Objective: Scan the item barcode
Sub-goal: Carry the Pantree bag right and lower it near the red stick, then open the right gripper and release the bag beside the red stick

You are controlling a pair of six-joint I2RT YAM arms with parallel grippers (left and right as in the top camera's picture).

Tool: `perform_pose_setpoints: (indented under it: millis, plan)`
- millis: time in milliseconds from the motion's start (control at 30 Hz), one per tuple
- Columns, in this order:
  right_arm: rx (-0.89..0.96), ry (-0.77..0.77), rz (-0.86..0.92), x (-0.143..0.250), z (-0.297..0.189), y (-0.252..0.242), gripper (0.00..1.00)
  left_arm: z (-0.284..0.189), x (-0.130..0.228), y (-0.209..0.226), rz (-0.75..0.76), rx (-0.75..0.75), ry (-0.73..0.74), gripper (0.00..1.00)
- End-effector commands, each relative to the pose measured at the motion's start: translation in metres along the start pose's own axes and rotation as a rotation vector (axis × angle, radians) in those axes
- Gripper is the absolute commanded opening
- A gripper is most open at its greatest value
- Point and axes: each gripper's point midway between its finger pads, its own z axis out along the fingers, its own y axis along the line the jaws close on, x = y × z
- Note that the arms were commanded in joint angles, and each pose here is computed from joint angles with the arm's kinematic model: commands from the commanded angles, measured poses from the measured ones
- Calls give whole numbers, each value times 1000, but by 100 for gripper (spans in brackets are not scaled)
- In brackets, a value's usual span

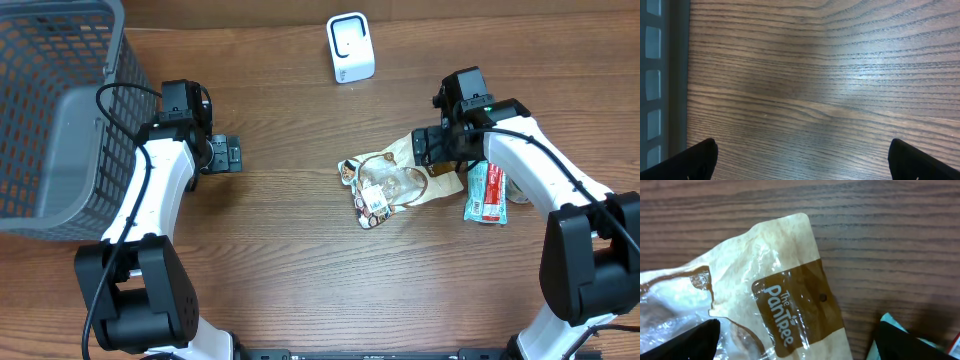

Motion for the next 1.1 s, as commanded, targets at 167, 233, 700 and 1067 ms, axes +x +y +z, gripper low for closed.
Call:
perform_pose_setpoints:
  millis: [167, 233, 700, 1067]
  plan:
    - [-366, 67, 95, 12, -13, 92, 65, -4, -6, 0, -12, 8, -18, 100]
    - [-378, 55, 74, 14, -13, 112, 59, -4, -6, 0, -12, 8, -18, 100]
    - [-105, -94, 73, 44, 9, 186, 29, -4, -6, 0, -12, 8, -18, 99]
    - [-38, -3, 42, 71, 32, 180, 30, -4, -6, 0, -12, 8, -18, 100]
